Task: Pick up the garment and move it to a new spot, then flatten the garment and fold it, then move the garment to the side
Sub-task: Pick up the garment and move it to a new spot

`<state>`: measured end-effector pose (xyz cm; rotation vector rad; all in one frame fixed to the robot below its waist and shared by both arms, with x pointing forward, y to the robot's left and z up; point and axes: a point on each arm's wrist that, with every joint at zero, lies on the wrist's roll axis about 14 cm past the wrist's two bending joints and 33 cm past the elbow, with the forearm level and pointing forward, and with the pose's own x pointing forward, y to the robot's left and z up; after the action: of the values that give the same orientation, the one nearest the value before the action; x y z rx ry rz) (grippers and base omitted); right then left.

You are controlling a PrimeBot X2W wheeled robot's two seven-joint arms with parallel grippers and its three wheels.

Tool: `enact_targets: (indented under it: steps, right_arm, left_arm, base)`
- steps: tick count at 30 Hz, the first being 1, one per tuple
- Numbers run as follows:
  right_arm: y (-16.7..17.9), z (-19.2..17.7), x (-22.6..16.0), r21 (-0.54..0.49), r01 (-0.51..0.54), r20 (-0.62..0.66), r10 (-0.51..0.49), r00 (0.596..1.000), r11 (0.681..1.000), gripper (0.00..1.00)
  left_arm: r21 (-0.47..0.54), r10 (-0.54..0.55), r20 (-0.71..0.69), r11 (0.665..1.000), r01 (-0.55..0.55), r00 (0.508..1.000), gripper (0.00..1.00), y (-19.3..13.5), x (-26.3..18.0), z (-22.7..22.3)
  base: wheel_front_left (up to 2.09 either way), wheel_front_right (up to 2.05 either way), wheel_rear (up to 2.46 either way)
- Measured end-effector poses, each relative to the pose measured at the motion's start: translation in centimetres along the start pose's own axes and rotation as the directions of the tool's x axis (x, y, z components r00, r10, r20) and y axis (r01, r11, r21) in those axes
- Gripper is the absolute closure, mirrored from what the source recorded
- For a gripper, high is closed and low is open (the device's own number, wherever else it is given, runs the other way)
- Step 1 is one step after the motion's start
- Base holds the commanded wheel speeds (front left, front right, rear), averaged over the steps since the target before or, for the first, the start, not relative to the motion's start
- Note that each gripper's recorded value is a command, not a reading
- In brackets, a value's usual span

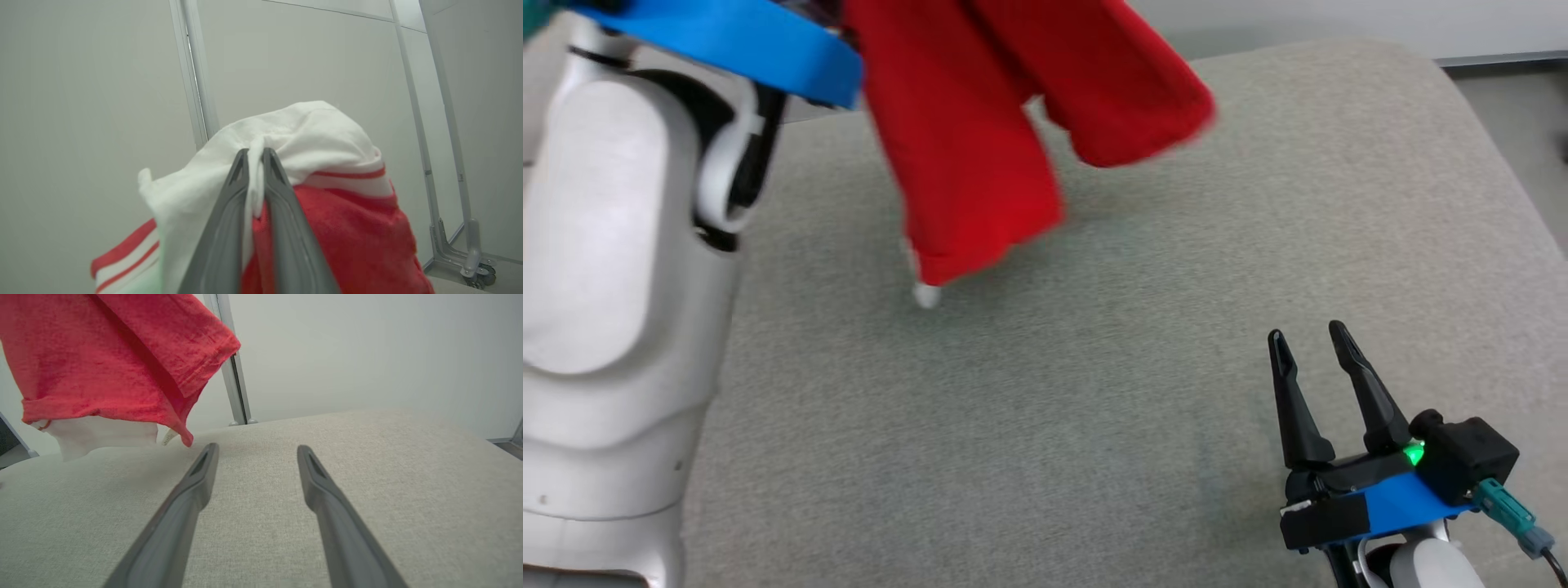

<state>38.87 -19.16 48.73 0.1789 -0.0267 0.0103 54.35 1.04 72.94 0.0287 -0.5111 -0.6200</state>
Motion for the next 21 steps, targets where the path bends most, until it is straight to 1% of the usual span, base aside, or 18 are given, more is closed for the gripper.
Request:
enact_targets:
  steps: [4, 9, 12, 15, 19, 21]
  right_arm:
    - [-1.1, 0.3, -1.0, 0.000, 0.036, 0.008, -0.036, 0.999, 0.999, 0.00]
    - [-2.0, 0.6, -1.7, 0.003, 0.068, 0.013, -0.068, 0.998, 0.998, 0.00]
    - [-2.4, 0.6, -1.9, 0.006, 0.081, 0.014, -0.081, 0.997, 0.997, 0.00]
    - [-2.6, 0.6, -1.9, 0.005, 0.089, 0.013, -0.089, 0.996, 0.996, 0.00]
    - [-2.6, 0.5, -1.8, 0.007, 0.086, 0.012, -0.086, 0.996, 0.996, 0.00]
    - [-2.2, 0.4, -1.7, 0.010, 0.075, 0.009, -0.075, 0.997, 0.997, 0.00]
  left_arm:
    - [-0.059, -0.109, -0.004, 0.992, 0.108, 0.994, 1.00, -4.7, 1.2, -0.5]
    - [-0.146, -0.194, -0.117, 0.973, 0.176, 0.974, 1.00, -9.1, -0.4, -5.3]
    - [-0.203, -0.216, -0.201, 0.963, 0.176, 0.956, 1.00, -10.7, -2.7, -8.8]
    - [-0.261, -0.227, -0.288, 0.953, 0.152, 0.930, 1.00, -12.1, -5.6, -12.2]
    - [-0.311, -0.238, -0.395, 0.943, 0.114, 0.888, 1.00, -13.7, -9.9, -15.7]
    - [-0.336, -0.253, -0.451, 0.937, 0.100, 0.856, 1.00, -14.7, -12.3, -17.3]
  base:
    - [0.00, 0.00, 0.00]
    - [0.00, 0.00, 0.00]
    - [0.00, 0.00, 0.00]
    - [0.00, 0.00, 0.00]
    - [0.00, 0.00, 0.00]
    - [0.00, 0.00, 0.00]
